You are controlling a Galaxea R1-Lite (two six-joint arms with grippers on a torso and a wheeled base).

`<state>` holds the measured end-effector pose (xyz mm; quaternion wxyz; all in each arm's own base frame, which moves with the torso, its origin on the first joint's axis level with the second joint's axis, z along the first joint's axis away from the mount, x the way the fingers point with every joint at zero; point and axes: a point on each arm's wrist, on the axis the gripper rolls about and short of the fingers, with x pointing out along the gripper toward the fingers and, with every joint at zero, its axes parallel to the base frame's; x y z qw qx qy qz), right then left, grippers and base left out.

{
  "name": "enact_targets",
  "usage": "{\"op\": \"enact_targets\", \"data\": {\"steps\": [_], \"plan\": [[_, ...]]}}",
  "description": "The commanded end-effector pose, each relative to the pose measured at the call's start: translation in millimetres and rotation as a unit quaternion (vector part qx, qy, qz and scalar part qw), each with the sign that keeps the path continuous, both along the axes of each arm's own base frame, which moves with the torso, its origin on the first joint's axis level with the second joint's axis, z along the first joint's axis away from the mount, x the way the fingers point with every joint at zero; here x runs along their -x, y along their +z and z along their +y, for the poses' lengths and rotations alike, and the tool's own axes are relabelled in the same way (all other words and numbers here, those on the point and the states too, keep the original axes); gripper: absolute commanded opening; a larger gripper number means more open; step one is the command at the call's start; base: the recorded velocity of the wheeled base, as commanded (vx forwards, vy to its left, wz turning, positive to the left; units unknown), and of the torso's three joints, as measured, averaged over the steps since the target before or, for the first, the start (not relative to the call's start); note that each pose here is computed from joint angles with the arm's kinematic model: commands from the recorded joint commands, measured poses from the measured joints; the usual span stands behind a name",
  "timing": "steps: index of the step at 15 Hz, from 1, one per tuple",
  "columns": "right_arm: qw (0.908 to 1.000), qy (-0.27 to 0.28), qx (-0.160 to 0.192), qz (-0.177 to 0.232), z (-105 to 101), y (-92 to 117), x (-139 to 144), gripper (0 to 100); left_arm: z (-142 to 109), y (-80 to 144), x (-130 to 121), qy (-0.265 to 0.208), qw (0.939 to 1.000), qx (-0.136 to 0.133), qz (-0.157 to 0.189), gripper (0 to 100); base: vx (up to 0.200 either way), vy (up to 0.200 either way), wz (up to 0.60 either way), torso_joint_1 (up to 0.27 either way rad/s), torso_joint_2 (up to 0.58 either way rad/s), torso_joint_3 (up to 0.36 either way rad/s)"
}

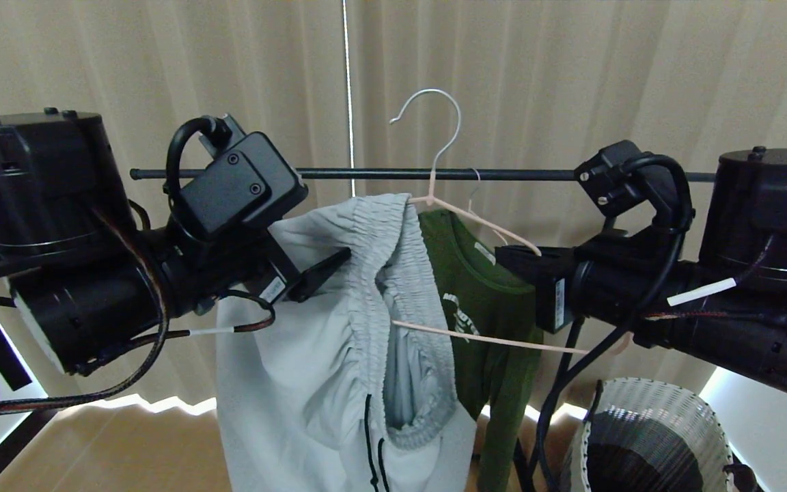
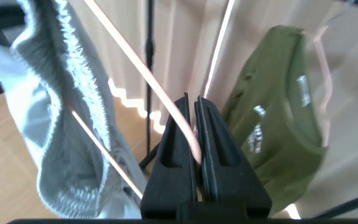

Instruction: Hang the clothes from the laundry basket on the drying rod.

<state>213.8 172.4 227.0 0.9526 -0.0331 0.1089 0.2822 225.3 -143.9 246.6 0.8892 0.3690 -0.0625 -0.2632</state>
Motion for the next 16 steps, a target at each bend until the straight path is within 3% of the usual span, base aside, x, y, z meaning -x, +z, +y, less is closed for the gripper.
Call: {"op": "enact_targets", "data": {"steps": [1,7,8,16], "plan": [[0.9998,0.018,0.003,0.005,3,-3,4,0,-3,-4,-5,0.000,1.0000,-0.003,0.007,100,0.000,0.000,0.00,0.000,0.00,0.000],[0.9991,0.041,0.003,0.007,8,-5,13,0,-3,-5,-5,0.001,1.0000,0.001,0.000,100,0.000,0.000,0.00,0.000,0.00,0.000],[0.9990,0.044,0.001,0.004,8,-4,15,0,-3,-5,-5,0.001,1.0000,0.001,0.001,0,0.000,0.000,0.00,0.000,0.00,0.000],[0.9974,0.070,-0.014,-0.009,8,-7,18,0,-2,-8,-4,0.002,1.0000,-0.001,0.005,0,0.000,0.000,0.00,0.000,0.00,0.000]]}}
